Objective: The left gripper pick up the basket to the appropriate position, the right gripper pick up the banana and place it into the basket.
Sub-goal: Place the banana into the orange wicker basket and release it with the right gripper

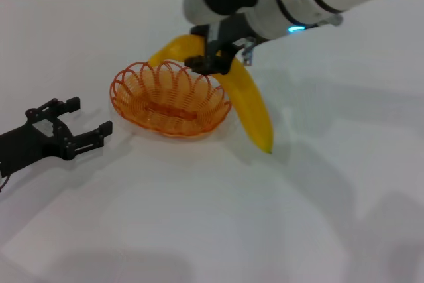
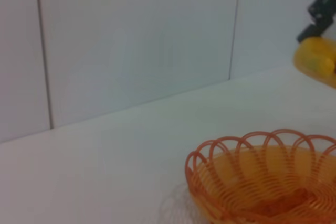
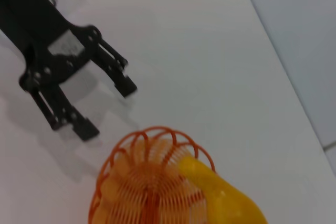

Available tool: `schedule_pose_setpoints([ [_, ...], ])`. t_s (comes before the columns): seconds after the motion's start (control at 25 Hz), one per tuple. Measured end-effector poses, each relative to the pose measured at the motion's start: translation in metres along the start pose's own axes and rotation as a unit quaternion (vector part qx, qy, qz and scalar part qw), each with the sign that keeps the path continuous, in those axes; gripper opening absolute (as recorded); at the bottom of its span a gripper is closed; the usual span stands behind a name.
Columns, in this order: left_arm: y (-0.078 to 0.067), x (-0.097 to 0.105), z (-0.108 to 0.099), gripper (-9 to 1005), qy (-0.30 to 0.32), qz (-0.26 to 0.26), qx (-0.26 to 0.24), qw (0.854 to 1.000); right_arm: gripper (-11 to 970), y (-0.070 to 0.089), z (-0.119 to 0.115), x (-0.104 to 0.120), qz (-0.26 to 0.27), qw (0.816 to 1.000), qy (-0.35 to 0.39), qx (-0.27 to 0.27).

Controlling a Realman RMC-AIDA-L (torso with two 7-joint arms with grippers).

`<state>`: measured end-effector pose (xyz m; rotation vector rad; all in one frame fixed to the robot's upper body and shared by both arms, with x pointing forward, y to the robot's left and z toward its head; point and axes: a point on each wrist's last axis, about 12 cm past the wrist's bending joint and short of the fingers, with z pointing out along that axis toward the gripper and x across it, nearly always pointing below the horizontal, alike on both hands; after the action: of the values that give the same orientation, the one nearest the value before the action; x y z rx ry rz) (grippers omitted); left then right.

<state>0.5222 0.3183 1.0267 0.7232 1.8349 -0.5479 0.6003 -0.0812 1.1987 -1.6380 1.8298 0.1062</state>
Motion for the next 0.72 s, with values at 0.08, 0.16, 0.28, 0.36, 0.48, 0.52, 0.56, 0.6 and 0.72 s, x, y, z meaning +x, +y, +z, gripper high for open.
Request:
schedule_pose_setpoints([
  [0.08,-0.001,-0.001,0.002,894,0.001,0.0,0.003,1.0,535,0.001,0.004,-0.008,-0.018,1.0,0.0,-0.001],
  [0.16,0.0,-0.001,0.003,894,0.002,0.001,0.004,1.0,538,0.004,0.009,-0.015,-0.035,0.999,0.002,-0.004],
  [0.28,-0.001,-0.002,0.004,894,0.003,0.003,0.006,1.0,543,0.008,0.018,-0.024,-0.058,0.998,0.008,-0.009],
  [0.36,-0.001,-0.002,0.005,893,0.003,0.003,0.006,1.0,546,0.012,0.025,-0.028,-0.074,0.997,0.014,-0.012],
  [0.48,-0.001,-0.002,0.005,893,0.003,0.003,0.007,1.0,552,0.017,0.032,-0.033,-0.09,0.996,0.02,-0.013],
  [0.52,-0.001,-0.002,0.005,893,0.003,0.003,0.007,1.0,553,0.019,0.034,-0.034,-0.094,0.995,0.022,-0.013],
  [0.56,-0.001,-0.002,0.005,893,0.003,0.004,0.007,1.0,555,0.02,0.035,-0.035,-0.098,0.995,0.023,-0.012],
  [0.6,-0.001,-0.002,0.005,893,0.002,0.004,0.007,1.0,557,0.022,0.037,-0.037,-0.104,0.994,0.024,-0.012],
  [0.72,-0.001,-0.002,0.006,893,0.002,0.003,0.007,1.0,562,0.025,0.042,-0.039,-0.117,0.993,0.027,-0.01],
])
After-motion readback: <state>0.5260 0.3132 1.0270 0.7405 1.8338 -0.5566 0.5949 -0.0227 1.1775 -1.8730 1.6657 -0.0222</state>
